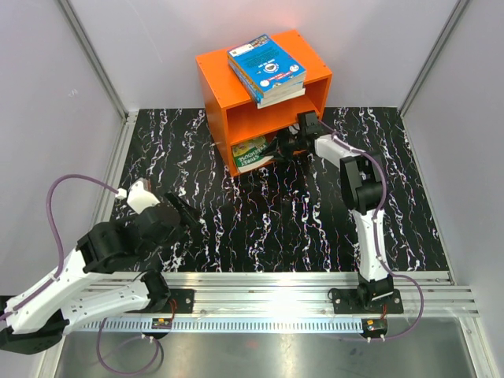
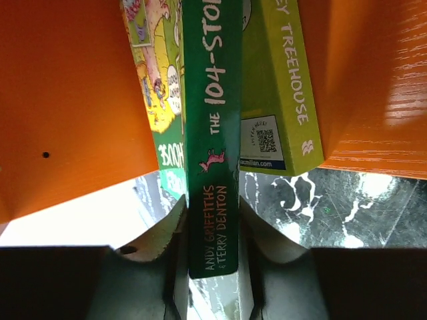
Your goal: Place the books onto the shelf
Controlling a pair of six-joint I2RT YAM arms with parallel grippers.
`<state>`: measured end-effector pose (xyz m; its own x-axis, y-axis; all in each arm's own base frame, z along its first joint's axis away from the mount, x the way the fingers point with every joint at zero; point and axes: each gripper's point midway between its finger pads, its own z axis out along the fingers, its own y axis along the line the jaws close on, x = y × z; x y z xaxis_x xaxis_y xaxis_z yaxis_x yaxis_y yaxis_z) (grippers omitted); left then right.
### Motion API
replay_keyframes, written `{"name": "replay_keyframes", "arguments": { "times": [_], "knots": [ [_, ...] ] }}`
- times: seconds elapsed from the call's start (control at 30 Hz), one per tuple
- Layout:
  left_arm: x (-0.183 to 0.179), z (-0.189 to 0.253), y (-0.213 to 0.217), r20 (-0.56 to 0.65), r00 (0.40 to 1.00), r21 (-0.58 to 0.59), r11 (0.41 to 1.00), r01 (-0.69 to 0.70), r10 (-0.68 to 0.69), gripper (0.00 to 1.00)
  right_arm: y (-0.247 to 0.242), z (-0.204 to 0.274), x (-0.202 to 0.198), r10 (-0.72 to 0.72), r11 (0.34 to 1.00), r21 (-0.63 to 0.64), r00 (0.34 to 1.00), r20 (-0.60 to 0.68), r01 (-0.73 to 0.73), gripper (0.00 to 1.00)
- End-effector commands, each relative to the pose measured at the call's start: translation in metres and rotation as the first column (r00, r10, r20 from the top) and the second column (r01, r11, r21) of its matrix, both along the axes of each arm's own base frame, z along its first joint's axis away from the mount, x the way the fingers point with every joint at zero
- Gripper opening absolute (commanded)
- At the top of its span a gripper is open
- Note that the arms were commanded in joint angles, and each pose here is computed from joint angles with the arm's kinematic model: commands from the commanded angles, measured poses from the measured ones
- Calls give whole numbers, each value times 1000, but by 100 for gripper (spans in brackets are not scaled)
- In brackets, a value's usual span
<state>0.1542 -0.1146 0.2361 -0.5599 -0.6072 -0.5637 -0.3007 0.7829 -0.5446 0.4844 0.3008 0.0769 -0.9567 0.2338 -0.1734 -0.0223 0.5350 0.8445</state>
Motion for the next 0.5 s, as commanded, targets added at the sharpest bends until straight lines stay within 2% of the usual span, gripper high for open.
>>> {"name": "replay_keyframes", "arguments": {
  "times": [0.0,0.03,0.1,0.13,0.27,0.47],
  "knots": [
    [10,17,0,67,997,-42,998,-41,44,82,3,-8,0,33,996,-89,999,28,-30,10],
    [10,17,0,64,997,-45,998,-43,46,82,8,-10,-4,42,995,-97,999,28,-39,30],
    [10,16,1,62,997,-44,998,-43,46,82,10,-12,-6,43,993,-114,999,28,-39,49],
    [9,16,1,61,997,-44,998,-44,47,82,13,-11,-7,48,993,-113,998,28,-44,62],
    [7,18,5,57,997,-46,998,-48,51,82,22,-11,-12,53,993,-105,998,20,-50,72],
    [1,18,14,51,997,-64,996,-63,66,80,12,-8,-14,48,985,-169,998,30,-42,77]
  ]
}}
